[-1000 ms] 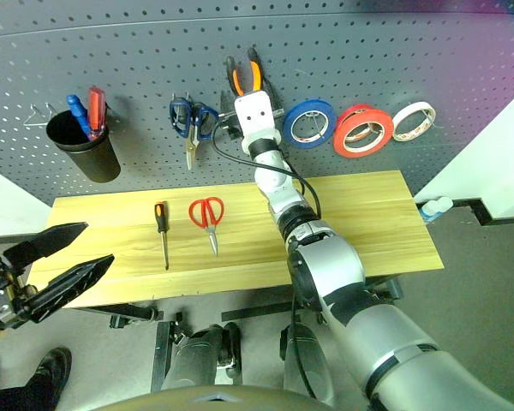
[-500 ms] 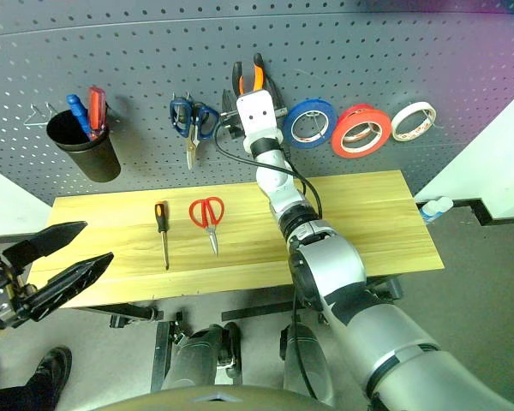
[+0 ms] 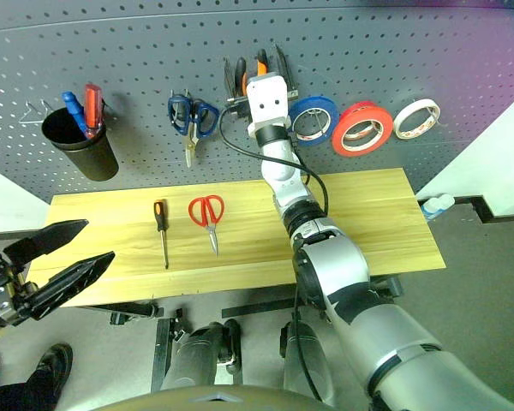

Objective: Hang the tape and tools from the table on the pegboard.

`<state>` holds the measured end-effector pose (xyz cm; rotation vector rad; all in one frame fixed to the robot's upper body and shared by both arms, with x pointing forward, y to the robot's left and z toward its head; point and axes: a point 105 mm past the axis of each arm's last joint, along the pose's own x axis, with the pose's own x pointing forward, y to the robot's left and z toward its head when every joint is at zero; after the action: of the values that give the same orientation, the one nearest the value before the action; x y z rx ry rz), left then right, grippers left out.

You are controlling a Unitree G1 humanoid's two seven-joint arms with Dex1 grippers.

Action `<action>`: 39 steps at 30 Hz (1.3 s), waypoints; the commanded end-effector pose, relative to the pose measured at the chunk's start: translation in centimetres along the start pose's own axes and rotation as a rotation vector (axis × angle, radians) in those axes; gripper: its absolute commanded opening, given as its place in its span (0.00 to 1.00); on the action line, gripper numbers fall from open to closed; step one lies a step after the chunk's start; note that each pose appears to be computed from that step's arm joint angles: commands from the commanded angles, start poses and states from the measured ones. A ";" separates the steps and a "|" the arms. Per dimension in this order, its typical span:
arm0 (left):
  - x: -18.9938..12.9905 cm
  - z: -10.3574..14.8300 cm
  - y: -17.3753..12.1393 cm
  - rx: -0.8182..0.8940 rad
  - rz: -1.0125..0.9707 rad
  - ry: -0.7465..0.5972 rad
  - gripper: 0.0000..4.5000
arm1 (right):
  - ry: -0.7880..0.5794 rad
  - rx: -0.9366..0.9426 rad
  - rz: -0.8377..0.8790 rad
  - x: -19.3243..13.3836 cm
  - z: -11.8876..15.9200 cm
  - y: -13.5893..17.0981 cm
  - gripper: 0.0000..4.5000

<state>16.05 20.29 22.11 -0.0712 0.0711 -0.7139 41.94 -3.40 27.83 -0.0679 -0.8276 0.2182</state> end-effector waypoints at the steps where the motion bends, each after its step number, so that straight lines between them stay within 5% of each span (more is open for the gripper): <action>1: 0.1 0.2 -0.1 0.001 -0.016 -0.005 1.00 | -0.117 0.035 -0.009 0.6 2.5 -0.2 1.00; 19: 0.6 0.1 0.4 -0.002 -0.031 -0.010 1.00 | -0.202 0.243 0.051 -2.2 4.5 -2.5 1.00; 39: 3.0 -1.5 2.5 0.010 -0.053 -0.061 1.00 | 0.439 0.513 0.497 -13.5 -1.8 -4.1 1.00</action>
<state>19.78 20.18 20.27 -0.1046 0.0252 -0.7642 35.57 -9.82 16.80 0.1644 -0.2788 0.7973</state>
